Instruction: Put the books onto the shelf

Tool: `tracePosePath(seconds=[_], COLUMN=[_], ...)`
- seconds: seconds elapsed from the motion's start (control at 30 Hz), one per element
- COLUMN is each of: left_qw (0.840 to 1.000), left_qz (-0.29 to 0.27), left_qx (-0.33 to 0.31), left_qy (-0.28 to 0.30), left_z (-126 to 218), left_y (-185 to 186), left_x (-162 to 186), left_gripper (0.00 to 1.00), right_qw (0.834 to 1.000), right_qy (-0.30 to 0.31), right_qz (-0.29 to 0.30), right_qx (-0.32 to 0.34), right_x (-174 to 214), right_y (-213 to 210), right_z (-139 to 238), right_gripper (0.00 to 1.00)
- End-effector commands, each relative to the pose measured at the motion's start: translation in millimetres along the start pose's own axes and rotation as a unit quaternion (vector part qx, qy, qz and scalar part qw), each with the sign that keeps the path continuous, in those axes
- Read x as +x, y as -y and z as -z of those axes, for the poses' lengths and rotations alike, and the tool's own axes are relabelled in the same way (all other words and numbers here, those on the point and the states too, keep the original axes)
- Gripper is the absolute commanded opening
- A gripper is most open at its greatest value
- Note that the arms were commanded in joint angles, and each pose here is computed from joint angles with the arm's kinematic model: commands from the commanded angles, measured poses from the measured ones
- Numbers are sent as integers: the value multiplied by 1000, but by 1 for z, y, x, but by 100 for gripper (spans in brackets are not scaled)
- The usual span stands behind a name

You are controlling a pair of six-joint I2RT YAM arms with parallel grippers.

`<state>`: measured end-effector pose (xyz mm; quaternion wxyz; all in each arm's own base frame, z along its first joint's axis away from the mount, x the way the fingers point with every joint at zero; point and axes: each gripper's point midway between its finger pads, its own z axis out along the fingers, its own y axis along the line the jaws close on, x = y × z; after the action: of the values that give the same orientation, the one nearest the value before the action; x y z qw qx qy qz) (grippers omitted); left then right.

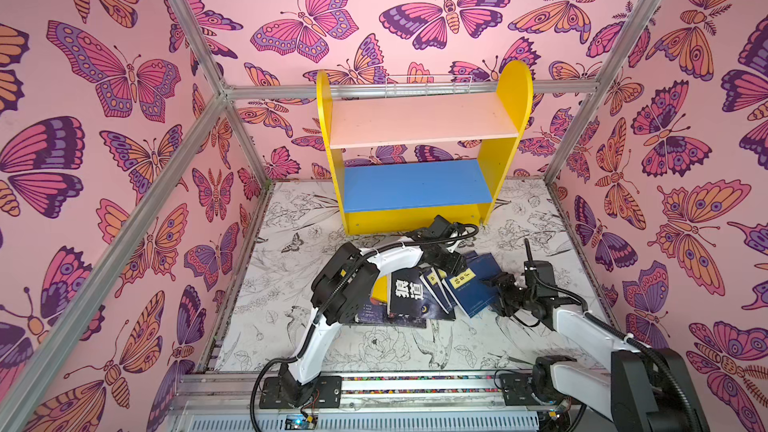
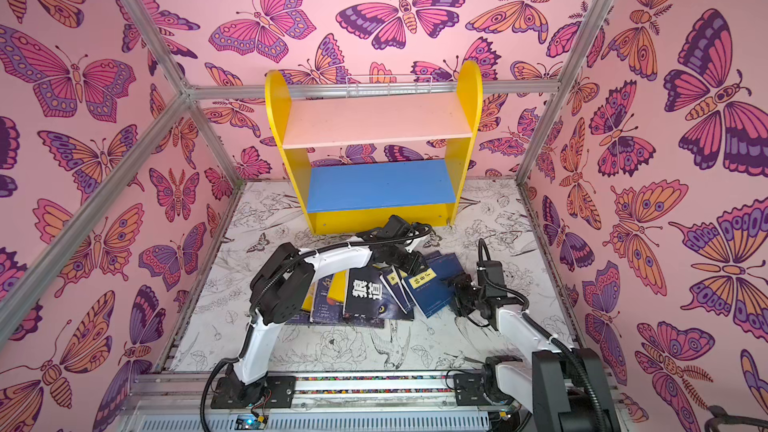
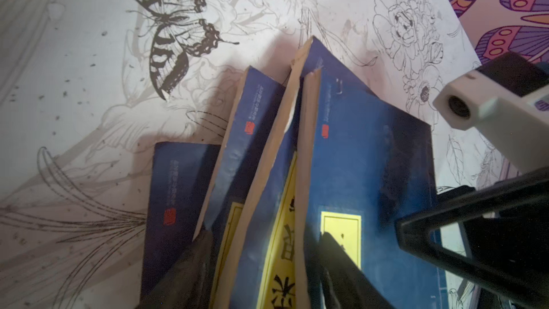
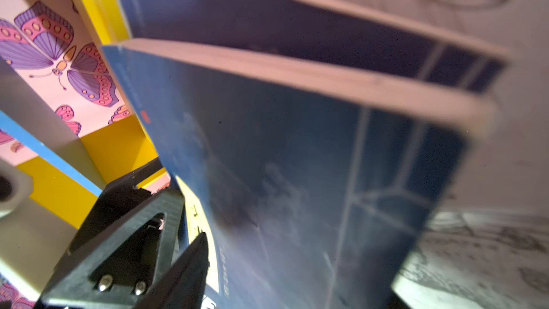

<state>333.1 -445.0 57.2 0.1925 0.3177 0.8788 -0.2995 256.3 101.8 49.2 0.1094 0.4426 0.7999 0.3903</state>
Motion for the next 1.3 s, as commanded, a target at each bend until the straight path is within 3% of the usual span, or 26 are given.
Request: tracePosePath(seconds=[0.0,0.2,0.43,0.6,0.73,0.9,1.07,1.27], left_qw=[996,995,995,996,996,996,996,996], left_qz=[31,35,36,40,42,43,43,38], left_qx=[-57,-63,-58,-50,-51,-55,-52,-50], left_qy=[-68,-66,-66,-63,-60,-59,-61,-61], left_z=[-7,-10,-10,-10,-8,-7,-6,-6], left_y=[-27,-30,-28,-23,-23,-24,-23,-20], left_x=[47,45,44,41,40,41,43,43], left_gripper=[57,55,54,54,54,54,54,54], right_qw=[998,995,993,994,994,991,993,994], right_qy=[10,39,18,10,12,50,31,13], right_qz=[53,86,107,105,103,110,98,94], right_qx=[-37,-38,-39,-41,-31,49,52,51], right_x=[0,0,7,8,8,-3,-3,-1], right_y=[-30,-41,-54,-54,-50,-24,-18,-18], right_z=[14,35,41,37,38,47,34,27], right_gripper=[57,40,20,0,0,0,15,24])
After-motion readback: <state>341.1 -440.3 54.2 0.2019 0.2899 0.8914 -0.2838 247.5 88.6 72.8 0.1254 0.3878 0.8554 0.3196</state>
